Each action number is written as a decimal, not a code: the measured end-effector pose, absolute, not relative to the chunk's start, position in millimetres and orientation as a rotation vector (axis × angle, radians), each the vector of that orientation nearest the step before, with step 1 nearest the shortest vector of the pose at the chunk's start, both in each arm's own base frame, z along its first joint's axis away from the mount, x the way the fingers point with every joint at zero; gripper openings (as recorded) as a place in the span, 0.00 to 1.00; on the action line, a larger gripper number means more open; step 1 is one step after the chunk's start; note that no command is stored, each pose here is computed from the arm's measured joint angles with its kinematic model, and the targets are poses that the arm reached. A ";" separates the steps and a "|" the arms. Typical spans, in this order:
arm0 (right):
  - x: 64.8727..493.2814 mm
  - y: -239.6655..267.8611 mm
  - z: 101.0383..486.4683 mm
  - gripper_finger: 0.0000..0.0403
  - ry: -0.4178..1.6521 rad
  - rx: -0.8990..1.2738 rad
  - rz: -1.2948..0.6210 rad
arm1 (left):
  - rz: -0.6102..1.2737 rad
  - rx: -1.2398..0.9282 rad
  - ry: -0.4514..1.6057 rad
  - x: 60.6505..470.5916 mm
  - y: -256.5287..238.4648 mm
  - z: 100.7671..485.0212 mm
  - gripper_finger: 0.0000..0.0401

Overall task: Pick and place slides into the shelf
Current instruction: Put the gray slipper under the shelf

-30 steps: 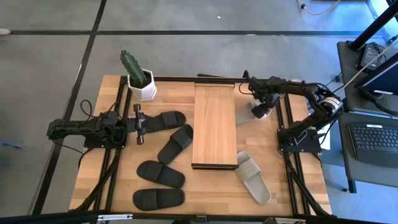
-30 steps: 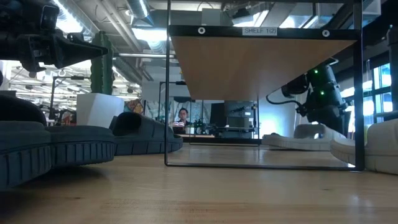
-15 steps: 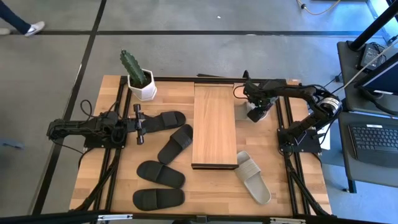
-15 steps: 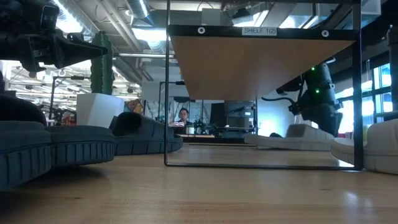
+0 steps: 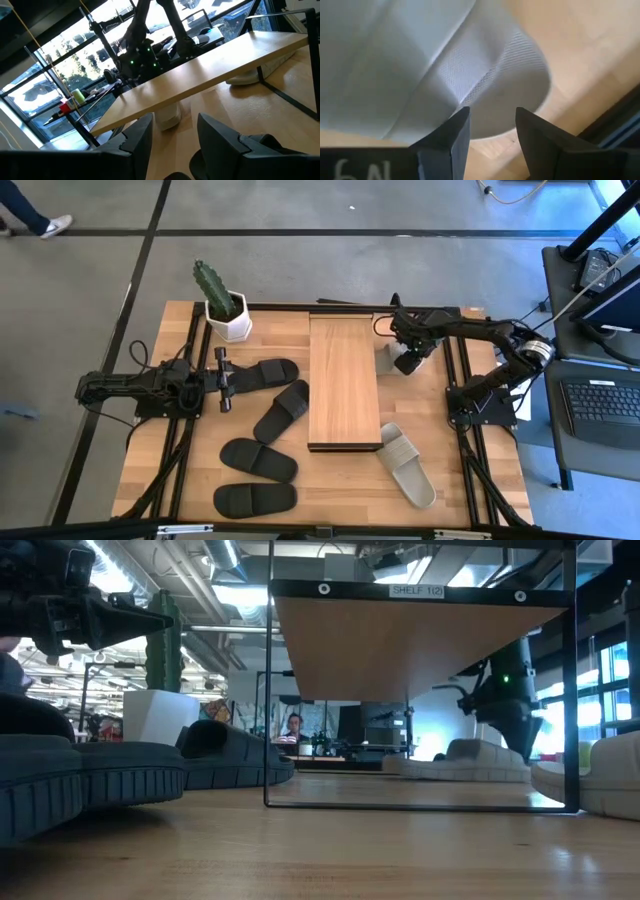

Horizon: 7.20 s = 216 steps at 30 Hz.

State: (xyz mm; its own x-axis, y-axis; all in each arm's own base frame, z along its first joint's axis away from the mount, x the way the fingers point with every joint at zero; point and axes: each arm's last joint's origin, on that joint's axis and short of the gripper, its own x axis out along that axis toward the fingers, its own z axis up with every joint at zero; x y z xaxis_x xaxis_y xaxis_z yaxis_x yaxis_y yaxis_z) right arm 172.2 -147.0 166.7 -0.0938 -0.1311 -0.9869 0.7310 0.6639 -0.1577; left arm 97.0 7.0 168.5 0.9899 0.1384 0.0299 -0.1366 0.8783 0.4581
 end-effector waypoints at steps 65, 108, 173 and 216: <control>180.1 -67.7 203.6 0.39 1.394 0.116 -0.434 | 0.150 0.480 0.005 96.9 7.2 168.5 0.37; 175.0 -88.3 184.4 0.39 1.602 -0.151 -0.292 | 0.195 0.473 0.002 96.7 8.4 169.7 0.37; 176.3 -88.0 136.6 0.01 1.671 -0.241 -0.210 | 0.194 0.471 0.003 96.7 8.4 169.6 0.37; 207.9 12.4 152.5 0.12 1.531 -0.421 0.159 | 0.194 0.475 0.002 96.7 8.4 169.8 0.37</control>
State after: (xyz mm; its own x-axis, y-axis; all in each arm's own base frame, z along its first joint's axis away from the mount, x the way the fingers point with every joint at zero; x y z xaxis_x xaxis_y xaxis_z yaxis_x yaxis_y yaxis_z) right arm 207.9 12.4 152.5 0.0468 -0.1602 -0.9860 -0.3592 0.9183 -0.1662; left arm 96.7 8.4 169.8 0.9815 0.1865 0.0431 -0.1855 0.8710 0.4550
